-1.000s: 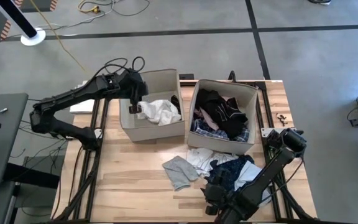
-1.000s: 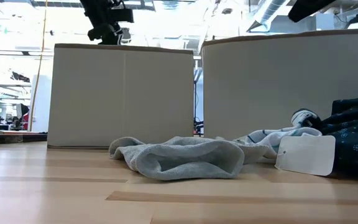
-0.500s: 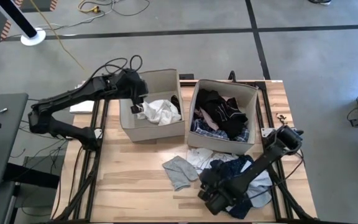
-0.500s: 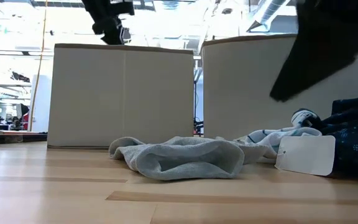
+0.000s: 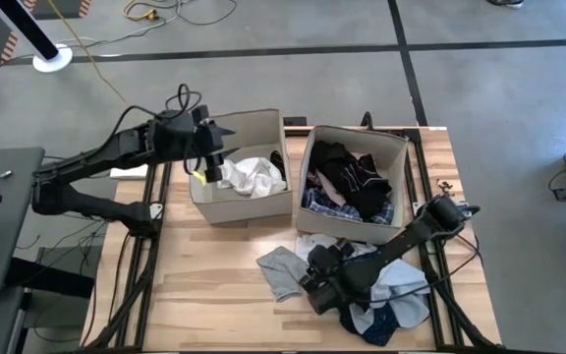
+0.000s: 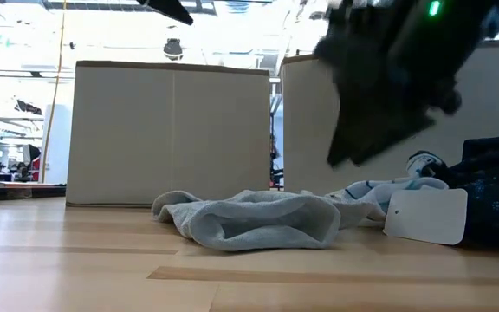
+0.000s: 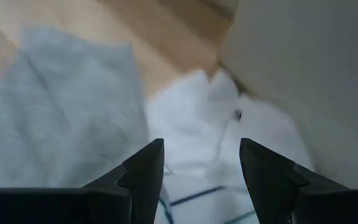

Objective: Sort clothes
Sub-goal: Put the sock into the left white laundry bin

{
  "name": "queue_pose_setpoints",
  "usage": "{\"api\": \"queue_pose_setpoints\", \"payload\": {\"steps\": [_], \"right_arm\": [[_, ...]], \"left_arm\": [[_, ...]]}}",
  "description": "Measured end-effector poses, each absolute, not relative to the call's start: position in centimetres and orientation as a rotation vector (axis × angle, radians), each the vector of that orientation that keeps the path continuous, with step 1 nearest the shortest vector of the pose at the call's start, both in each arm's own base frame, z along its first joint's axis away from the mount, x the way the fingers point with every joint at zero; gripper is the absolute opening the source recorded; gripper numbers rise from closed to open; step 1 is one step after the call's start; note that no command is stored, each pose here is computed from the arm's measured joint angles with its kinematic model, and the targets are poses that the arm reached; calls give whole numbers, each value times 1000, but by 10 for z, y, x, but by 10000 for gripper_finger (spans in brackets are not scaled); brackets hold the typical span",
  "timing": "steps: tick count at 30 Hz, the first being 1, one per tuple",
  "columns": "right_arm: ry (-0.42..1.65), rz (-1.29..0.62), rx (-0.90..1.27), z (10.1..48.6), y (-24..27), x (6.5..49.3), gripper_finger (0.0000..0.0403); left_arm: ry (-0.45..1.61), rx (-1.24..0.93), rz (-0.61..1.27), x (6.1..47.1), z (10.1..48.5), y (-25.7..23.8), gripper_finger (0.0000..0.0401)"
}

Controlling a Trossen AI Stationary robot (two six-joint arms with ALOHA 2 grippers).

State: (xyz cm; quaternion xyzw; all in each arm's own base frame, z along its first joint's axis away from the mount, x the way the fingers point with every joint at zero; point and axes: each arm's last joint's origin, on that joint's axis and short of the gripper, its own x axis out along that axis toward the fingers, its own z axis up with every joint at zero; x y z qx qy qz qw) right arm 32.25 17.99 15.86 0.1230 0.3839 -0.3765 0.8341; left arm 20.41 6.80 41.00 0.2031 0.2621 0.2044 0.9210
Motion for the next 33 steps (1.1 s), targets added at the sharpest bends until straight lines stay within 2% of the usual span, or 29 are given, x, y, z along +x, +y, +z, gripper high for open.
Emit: {"api": "queue_pose_setpoints", "payload": {"steps": [4, 9, 12, 16, 18, 23, 33], "right_arm": [[929, -850, 292, 129, 170, 331, 223], [929, -902, 281, 110, 170, 334, 209], [933, -891, 255, 110, 177, 333, 161], [968, -843, 198, 120, 187, 326, 50], [948, -799, 191, 133, 195, 323, 16], [834, -759, 176, 168, 203, 310, 11], [688, -696, 134, 209, 209, 294, 2]], "left_arm": [[519, 415, 391, 201, 413, 59, 185], [505, 418, 356, 201, 414, 51, 185], [518, 422, 337, 201, 412, 48, 185], [516, 425, 324, 202, 412, 45, 185], [516, 426, 320, 203, 412, 44, 184], [509, 426, 293, 204, 412, 40, 184], [385, 357, -79, 211, 412, 11, 184]]}}
